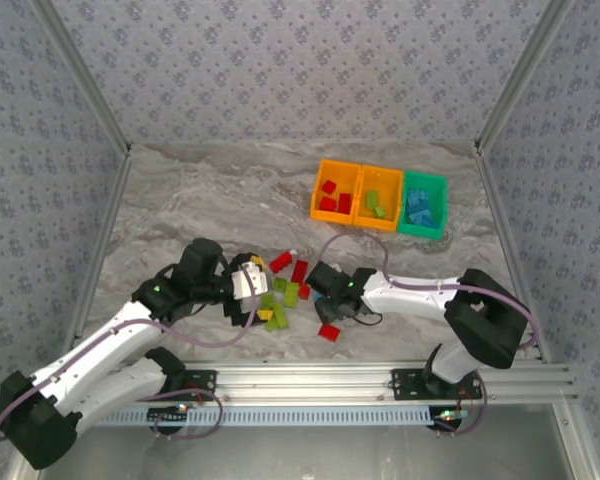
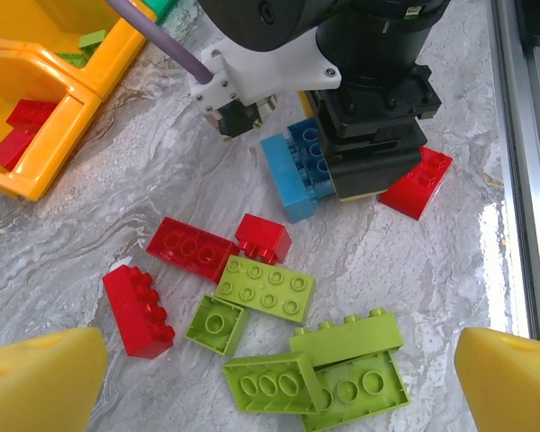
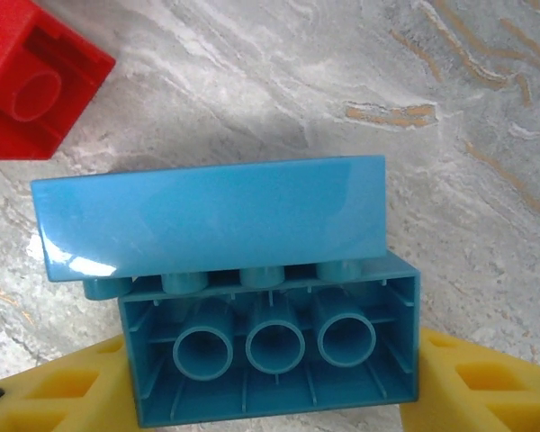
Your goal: Sort the legos into containers by color
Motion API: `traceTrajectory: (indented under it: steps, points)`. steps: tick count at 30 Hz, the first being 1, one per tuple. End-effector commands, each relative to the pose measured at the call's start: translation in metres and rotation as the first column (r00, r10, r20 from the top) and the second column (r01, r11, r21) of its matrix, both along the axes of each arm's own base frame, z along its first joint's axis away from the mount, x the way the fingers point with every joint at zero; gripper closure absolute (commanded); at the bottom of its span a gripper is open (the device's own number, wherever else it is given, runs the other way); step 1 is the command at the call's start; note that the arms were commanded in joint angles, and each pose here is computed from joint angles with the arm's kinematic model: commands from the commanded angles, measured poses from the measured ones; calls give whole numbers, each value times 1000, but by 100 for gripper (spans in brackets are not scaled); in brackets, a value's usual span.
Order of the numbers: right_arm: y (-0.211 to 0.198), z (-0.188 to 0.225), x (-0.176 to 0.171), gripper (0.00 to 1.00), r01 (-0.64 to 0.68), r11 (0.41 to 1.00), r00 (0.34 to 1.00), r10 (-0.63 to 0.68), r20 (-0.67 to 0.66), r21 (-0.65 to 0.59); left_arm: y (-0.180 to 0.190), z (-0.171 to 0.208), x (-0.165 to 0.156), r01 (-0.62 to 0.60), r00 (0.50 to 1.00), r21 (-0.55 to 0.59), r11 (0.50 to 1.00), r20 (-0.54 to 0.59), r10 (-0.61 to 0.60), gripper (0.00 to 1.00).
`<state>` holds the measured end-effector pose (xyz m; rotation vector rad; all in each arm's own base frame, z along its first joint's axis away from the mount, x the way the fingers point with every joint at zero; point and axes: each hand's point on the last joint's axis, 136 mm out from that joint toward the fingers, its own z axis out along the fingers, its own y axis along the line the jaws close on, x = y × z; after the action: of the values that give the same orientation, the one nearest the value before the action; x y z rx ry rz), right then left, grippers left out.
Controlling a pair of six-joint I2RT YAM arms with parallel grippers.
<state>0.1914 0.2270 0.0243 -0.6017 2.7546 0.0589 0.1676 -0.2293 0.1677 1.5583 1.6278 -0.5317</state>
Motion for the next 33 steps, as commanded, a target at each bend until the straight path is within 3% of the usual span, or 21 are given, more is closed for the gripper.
traceTrajectory:
  steps: [1, 7, 12, 17, 24, 28, 33]
  points:
    - [-10, 11, 4, 44, 48, 999, 998, -48, 30, -10, -1, -2, -7, 34, 999, 6, 999, -9, -34, 1]
    - [-48, 53, 22, 44, 196, 980, 969, -190, 158, -23, -2, 8, 7, -54, 999, -34, 998, 2, 54, 1]
    - [-77, 101, 53, 43, 320, 938, 905, -345, 249, 134, -1, 19, 22, -152, 988, -78, 985, -2, 152, 1]
    - [-125, 136, 107, 44, 446, 851, 798, -518, 308, 277, 4, 44, 35, -231, 972, -166, 959, 12, 236, 1]
    - [-196, 137, 187, 46, 590, 715, 668, -693, 271, 375, 8, 60, 40, -268, 960, -228, 936, 21, 280, 1]
    - [-217, 123, 231, 45, 629, 677, 646, -729, 226, 383, 8, 60, 38, -258, 963, -223, 940, 23, 269, 1]
    - [-231, 115, 273, 33, 656, 670, 655, -734, 179, 346, 11, 59, 38, -272, 959, -208, 940, 26, 283, 1]
